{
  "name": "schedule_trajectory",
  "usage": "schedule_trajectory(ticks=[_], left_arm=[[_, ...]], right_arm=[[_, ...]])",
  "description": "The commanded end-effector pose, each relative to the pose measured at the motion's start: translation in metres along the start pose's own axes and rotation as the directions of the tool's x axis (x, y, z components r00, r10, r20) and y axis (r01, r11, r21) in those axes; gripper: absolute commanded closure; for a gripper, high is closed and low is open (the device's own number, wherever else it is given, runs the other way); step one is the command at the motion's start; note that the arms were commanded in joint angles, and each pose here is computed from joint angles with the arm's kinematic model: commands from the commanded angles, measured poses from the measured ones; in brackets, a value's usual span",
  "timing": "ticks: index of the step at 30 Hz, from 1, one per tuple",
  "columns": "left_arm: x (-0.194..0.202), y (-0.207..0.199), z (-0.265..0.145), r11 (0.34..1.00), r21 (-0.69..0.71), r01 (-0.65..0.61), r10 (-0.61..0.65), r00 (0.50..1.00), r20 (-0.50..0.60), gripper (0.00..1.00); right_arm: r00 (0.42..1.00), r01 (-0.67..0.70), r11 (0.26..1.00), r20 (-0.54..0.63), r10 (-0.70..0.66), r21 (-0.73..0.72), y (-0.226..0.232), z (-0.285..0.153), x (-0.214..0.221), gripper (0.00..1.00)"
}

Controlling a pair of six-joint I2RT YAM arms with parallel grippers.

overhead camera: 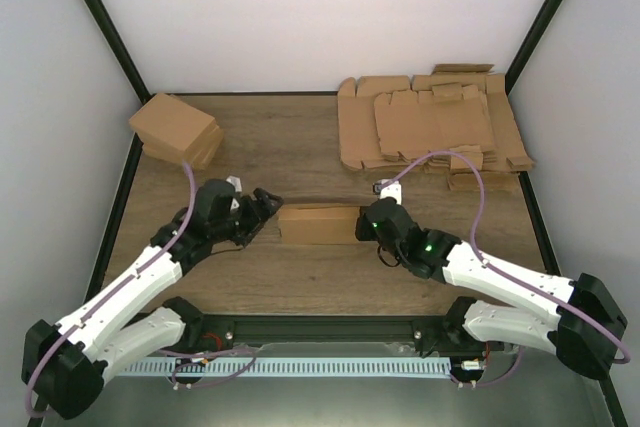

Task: Fold the paper box

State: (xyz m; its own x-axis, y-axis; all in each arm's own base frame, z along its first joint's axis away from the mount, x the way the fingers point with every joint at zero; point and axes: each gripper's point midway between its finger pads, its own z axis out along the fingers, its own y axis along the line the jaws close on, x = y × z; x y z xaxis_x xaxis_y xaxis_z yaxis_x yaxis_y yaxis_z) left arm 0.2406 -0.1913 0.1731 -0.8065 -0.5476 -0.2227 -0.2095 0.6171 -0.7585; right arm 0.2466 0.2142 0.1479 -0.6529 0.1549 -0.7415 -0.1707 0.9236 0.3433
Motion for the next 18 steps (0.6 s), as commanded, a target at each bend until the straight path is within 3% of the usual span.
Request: schedule_trajectory(ticks=[1,8,18], left_arm=[[0.006,-0.012,-0.003,0.965,0.146,0.219,-0.213,0.975,-0.054,0.08],[-0.002,-0.007,-0.003,0.886,0.253,0.39,-0.39,0.919,-0.053,0.03],[0.011,0.003,0.015,0.822,0.125,0.556,-0.539,0.829,-0.147,0.0]], right_arm=[[0.953,0.126,0.986,-0.288,-0.09,0.107,-0.039,0.002,0.077,0.99],[0.953,0.126,0.987,-0.289,-0.091,0.104,-0.039,0.002,0.077,0.99],[0.952,0.126,0.987,-0.292,-0.092,0.101,-0.038,0.003,0.077,0.99]])
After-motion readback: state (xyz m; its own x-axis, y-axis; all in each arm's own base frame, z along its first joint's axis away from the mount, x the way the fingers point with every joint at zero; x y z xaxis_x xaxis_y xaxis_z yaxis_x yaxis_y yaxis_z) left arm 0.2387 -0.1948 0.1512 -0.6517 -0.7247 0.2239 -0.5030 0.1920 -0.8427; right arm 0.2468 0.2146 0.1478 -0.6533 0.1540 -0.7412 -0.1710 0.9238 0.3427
